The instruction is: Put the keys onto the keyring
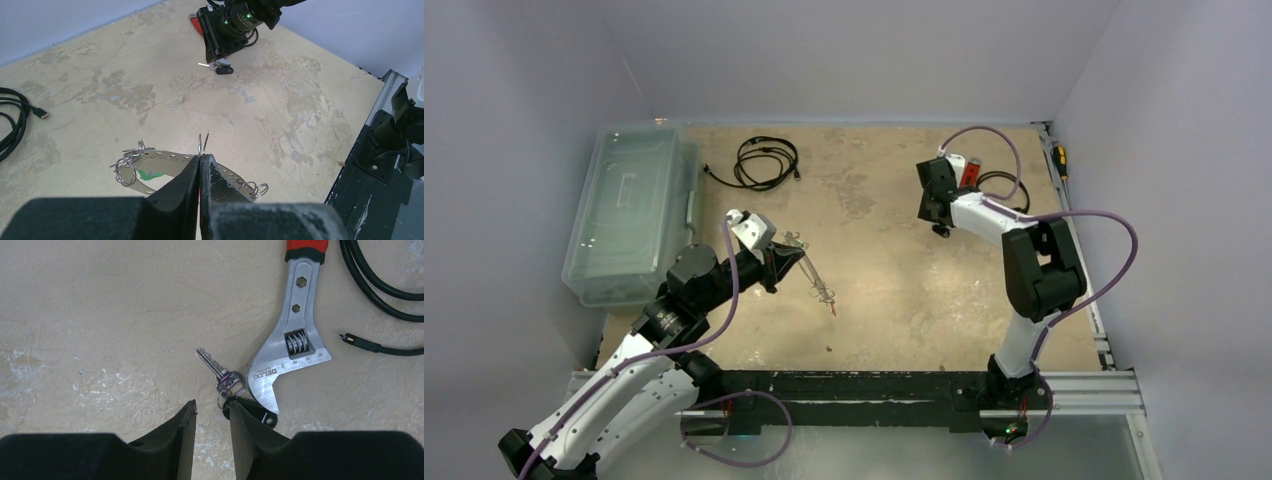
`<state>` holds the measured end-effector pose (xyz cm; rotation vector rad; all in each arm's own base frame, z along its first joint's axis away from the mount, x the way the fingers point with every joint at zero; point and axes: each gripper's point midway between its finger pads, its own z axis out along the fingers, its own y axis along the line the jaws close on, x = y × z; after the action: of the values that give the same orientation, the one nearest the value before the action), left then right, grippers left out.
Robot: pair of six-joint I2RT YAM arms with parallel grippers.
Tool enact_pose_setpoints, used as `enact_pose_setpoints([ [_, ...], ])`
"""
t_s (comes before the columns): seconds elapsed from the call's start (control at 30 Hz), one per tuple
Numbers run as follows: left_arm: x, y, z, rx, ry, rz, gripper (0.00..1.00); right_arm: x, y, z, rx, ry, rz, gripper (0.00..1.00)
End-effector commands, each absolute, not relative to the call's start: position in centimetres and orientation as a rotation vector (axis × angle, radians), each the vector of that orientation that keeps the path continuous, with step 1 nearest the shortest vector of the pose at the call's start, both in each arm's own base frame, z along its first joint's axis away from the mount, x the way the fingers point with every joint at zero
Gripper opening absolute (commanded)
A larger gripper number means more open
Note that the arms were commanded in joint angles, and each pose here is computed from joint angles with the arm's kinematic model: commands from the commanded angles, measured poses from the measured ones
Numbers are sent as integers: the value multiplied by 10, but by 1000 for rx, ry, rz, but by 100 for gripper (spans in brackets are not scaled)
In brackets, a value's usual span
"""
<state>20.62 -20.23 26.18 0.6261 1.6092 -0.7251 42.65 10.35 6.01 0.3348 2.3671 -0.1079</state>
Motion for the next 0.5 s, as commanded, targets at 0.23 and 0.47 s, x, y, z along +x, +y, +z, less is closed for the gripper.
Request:
enact_pose_setpoints([
  [0.23, 205, -203, 299, 625, 1499, -734, 0, 440, 104, 60, 334, 2353, -131, 32],
  [0.47, 205, -204, 298, 625, 1500, -735, 0, 438, 101, 52, 331, 2372, -164, 26],
])
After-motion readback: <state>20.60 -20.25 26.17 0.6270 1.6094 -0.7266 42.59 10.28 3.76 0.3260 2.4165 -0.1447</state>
